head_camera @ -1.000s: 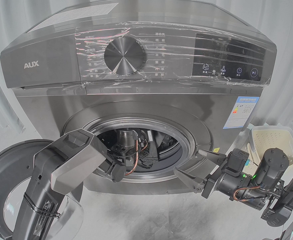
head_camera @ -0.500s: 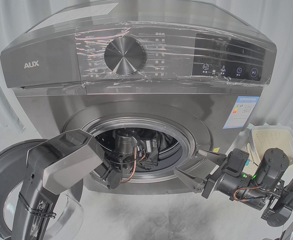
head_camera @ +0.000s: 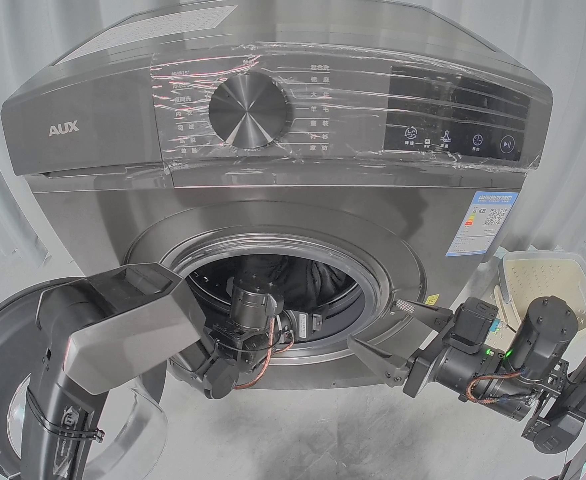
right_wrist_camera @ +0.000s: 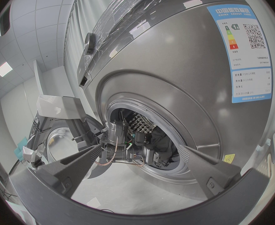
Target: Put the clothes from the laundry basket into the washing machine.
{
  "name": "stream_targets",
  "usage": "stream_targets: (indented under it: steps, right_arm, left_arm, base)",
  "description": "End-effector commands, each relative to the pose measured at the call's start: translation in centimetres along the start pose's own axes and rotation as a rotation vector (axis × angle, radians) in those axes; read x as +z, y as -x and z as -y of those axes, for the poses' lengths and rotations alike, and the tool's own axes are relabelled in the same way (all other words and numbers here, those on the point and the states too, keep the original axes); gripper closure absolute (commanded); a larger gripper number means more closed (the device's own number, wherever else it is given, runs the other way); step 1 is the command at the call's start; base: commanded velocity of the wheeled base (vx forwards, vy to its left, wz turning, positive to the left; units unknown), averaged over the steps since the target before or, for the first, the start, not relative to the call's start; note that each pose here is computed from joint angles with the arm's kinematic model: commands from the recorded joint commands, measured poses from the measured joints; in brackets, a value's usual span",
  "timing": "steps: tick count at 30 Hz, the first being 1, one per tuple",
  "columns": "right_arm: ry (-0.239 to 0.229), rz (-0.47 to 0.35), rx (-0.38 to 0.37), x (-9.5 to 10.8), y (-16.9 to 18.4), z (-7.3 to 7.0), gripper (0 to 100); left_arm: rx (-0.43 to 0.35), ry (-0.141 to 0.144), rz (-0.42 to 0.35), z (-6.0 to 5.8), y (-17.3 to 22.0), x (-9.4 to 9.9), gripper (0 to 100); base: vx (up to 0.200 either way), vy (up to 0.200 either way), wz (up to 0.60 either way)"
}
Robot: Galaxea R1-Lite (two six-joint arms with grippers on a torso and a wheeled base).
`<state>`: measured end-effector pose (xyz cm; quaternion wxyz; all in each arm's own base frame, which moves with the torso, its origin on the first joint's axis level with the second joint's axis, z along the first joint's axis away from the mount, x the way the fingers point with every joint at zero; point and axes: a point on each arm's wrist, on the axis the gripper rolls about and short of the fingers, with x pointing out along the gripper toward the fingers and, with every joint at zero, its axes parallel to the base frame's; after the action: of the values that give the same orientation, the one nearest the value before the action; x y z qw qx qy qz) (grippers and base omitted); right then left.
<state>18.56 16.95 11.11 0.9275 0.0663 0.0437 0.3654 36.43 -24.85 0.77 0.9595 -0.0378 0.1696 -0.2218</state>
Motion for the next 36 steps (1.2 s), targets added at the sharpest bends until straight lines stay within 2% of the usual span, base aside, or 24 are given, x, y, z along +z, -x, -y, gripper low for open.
stream_targets:
  steps: [1, 3, 9, 10, 15, 18, 21, 26, 32, 36]
  right_arm:
    - [0.000, -0.001, 0.001, 0.0, 0.0, 0.0, 0]
    - [0.000, -0.003, 0.001, -0.1, 0.0, 0.0, 0]
    - [0.000, 0.002, 0.002, 0.0, 0.0, 0.0, 0]
    - [0.000, 0.002, 0.002, 0.0, 0.0, 0.0, 0]
    - [0.000, 0.003, 0.002, 0.1, 0.0, 0.0, 0]
    - [0.000, 0.005, 0.002, 0.1, 0.0, 0.0, 0]
    - [0.000, 0.006, 0.003, 0.1, 0.0, 0.0, 0]
    - [0.000, 0.008, 0.003, 0.1, -0.1, 0.0, 0]
    - [0.000, 0.005, 0.002, 0.1, 0.0, 0.0, 0]
    - [0.000, 0.006, 0.004, 0.1, 0.0, 0.0, 0]
  left_arm:
    - [0.013, -0.013, -0.042, -0.5, -1.0, -2.2, 0]
    - [0.016, -0.028, -0.044, -0.6, -1.4, -2.6, 0]
    - [0.019, -0.036, -0.035, -0.7, -2.0, -2.9, 0]
    - [0.020, -0.035, -0.034, -0.8, -2.0, -2.9, 100]
    - [0.031, -0.025, -0.001, -0.9, -2.5, -2.1, 100]
    - [0.045, -0.017, 0.024, -1.5, -2.9, -1.5, 100]
    - [0.080, 0.004, 0.133, -2.3, -4.1, 0.3, 100]
    - [0.129, 0.027, 0.249, -3.0, -5.5, 2.0, 100]
    - [0.151, 0.041, 0.347, -3.7, -7.1, 3.4, 100]
    - [0.154, 0.044, 0.365, -3.8, -7.5, 3.6, 100]
  base:
    - [0.000, 0.000, 0.00]
    - [0.000, 0.000, 0.00]
    - [0.000, 0.000, 0.00]
    - [0.000, 0.000, 0.00]
    - [0.000, 0.000, 0.00]
    - [0.000, 0.000, 0.00]
    - [0.000, 0.000, 0.00]
    - [0.000, 0.000, 0.00]
    - [0.000, 0.000, 0.00]
    - [0.000, 0.000, 0.00]
